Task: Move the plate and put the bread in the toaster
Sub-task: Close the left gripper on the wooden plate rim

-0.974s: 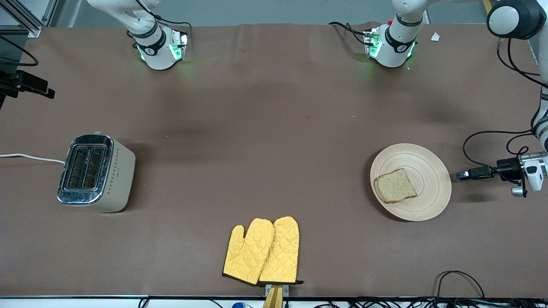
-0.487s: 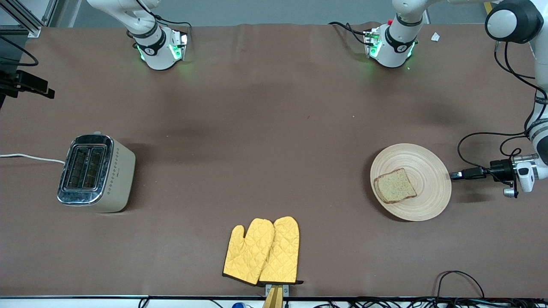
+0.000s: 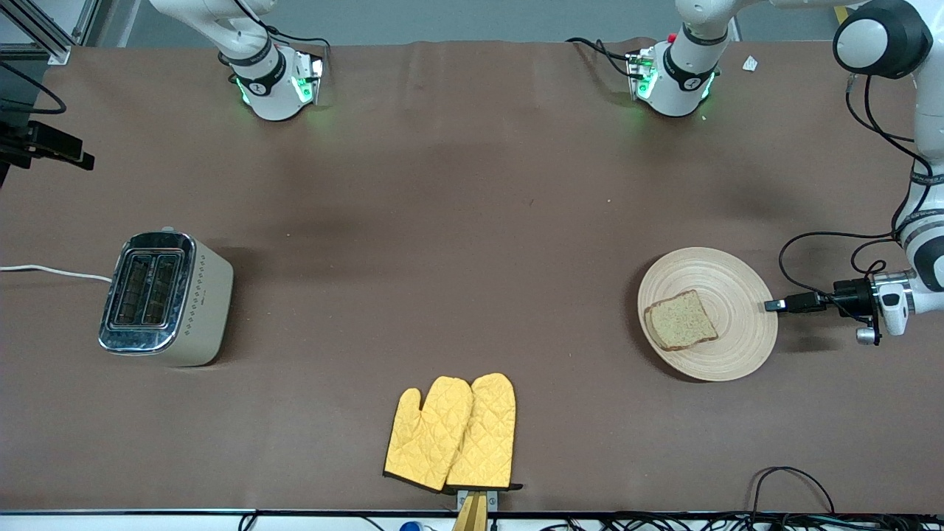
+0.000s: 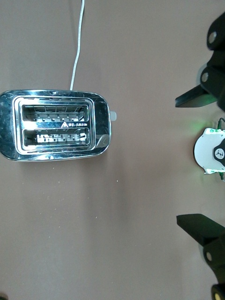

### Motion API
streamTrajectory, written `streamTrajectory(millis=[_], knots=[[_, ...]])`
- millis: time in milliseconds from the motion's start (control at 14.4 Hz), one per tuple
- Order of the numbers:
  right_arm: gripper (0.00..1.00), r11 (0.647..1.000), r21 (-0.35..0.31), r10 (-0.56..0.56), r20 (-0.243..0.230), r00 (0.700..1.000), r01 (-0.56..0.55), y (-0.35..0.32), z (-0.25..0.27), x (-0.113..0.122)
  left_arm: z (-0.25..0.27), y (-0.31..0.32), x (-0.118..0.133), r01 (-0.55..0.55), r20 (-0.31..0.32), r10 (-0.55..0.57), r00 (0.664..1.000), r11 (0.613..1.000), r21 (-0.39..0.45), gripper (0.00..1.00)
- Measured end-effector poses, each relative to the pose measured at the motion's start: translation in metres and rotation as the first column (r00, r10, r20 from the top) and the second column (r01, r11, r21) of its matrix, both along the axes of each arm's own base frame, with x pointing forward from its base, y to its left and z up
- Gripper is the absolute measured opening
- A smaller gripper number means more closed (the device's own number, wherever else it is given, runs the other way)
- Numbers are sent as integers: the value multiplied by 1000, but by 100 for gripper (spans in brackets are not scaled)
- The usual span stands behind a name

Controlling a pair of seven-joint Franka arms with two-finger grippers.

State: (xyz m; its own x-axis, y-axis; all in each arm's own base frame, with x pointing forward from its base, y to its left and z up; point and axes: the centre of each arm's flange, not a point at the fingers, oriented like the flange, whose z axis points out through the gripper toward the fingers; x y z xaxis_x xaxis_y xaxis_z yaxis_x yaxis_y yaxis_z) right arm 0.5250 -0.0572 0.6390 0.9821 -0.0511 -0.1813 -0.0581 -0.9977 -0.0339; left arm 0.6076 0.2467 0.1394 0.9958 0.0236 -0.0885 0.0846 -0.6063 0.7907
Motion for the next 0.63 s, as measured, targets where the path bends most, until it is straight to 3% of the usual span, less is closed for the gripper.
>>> streamTrajectory(millis=[626], knots=[[100,1000,7,1,1,1000,-1,1,0,0,-1,-3,1,42,55,-41,998,999,-16,14]])
